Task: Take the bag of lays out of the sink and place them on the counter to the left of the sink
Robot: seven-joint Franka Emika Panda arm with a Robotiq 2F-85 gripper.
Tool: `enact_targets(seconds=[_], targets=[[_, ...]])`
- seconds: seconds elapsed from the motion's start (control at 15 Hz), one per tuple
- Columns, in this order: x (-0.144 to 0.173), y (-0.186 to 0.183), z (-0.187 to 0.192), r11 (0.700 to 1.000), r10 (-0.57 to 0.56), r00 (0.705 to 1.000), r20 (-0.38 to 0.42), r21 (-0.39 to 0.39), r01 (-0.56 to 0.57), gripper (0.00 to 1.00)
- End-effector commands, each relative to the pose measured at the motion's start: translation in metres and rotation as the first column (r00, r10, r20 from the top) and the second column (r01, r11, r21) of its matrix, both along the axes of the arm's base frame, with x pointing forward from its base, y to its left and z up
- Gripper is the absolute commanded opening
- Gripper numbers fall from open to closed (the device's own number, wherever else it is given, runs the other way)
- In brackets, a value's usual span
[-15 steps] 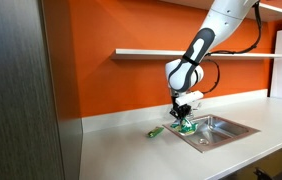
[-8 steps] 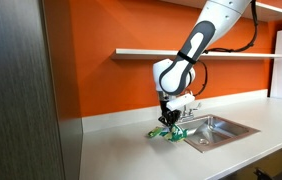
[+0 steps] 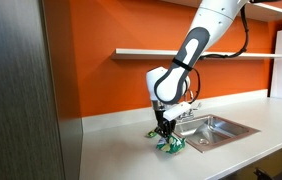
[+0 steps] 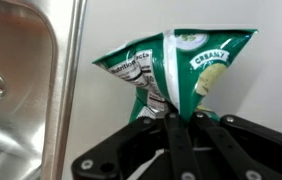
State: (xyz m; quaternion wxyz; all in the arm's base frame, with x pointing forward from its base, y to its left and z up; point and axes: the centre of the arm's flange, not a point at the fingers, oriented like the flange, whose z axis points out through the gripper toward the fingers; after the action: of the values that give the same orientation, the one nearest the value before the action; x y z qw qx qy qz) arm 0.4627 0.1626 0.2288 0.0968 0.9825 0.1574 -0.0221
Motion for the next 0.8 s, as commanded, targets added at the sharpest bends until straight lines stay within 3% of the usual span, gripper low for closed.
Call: enact_targets(seconds=[0.0,0.13,0.67,0.73], targets=[[0.002,0.004,-0.007,1.000,0.024,0.999,-0.026,0.007,-0.024,0.32],[0.002,0.003,-0.007,1.000,0.023,0.999,-0.024,0.007,-0.023,0.39],[0.002,0.000,0.004,1.000,0.012,1.000,-0.011,-0.005,-0.012,0.99],[0.003,0.000,0.006,1.000,0.011,1.000,-0.007,-0.003,-0.011,1.00]])
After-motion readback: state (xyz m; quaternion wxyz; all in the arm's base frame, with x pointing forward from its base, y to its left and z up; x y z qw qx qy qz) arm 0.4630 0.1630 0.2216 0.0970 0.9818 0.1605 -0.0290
